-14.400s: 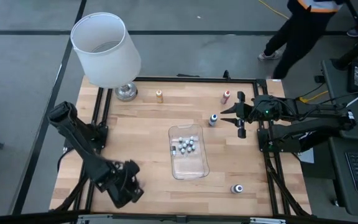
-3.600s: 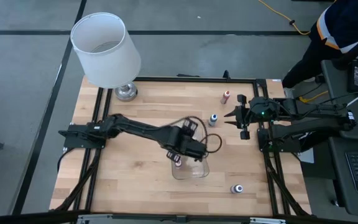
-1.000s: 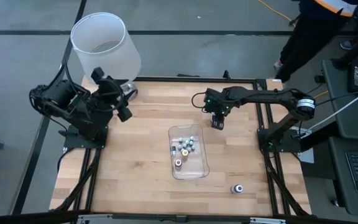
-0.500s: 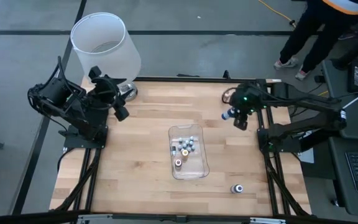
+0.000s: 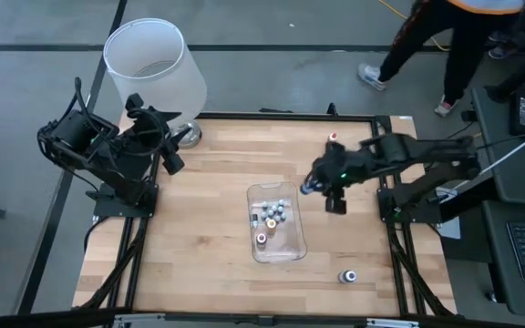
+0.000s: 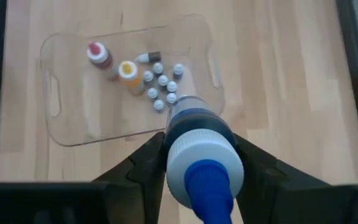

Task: Pick & Place food coloring
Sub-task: Put the large blue food coloring bottle into the transparent container, then put the large orange food coloring bottle into the transparent container

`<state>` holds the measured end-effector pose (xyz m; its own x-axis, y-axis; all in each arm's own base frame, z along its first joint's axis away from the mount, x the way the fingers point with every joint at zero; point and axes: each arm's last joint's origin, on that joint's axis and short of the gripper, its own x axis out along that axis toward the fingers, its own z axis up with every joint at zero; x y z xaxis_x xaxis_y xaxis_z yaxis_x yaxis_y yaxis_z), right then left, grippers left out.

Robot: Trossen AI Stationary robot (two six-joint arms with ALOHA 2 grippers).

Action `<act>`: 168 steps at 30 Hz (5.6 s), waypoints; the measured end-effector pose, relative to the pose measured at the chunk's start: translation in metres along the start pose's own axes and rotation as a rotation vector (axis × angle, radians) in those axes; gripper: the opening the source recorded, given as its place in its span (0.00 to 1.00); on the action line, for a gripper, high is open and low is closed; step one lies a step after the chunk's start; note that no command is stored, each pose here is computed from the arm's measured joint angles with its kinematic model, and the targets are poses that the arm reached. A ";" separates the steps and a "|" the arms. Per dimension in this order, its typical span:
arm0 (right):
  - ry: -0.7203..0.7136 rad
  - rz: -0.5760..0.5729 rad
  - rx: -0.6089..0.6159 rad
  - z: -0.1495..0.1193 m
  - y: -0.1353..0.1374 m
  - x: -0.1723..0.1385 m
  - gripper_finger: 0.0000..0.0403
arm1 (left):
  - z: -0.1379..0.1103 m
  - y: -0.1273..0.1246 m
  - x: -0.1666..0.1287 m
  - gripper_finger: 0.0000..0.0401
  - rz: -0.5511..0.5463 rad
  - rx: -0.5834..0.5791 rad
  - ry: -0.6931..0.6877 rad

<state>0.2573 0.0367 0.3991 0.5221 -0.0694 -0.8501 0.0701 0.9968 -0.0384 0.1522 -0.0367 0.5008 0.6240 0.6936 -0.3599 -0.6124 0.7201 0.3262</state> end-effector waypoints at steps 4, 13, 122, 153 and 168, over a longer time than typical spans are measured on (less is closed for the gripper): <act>0.049 0.001 -0.033 0.016 0.012 0.017 0.38 | -0.001 0.003 -0.001 0.47 -0.007 -0.007 -0.001; 0.143 0.143 -0.089 0.019 0.055 0.101 0.38 | -0.002 0.004 -0.003 0.47 -0.056 0.021 0.017; 0.437 -0.237 0.604 -0.130 -0.244 0.157 0.88 | -0.001 0.005 -0.002 0.47 -0.047 -0.021 0.016; 0.224 -0.128 0.391 -0.076 -0.206 0.084 0.36 | -0.001 0.006 -0.002 0.47 -0.028 -0.030 0.008; 0.206 -0.053 0.183 -0.055 -0.115 0.023 0.37 | -0.001 0.006 -0.002 0.47 -0.025 -0.039 0.008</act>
<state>0.2148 -0.0776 0.3547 0.3309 -0.0931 -0.9391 0.2549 0.9670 -0.0061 0.1467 -0.0339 0.5023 0.6356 0.6748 -0.3750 -0.6150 0.7362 0.2824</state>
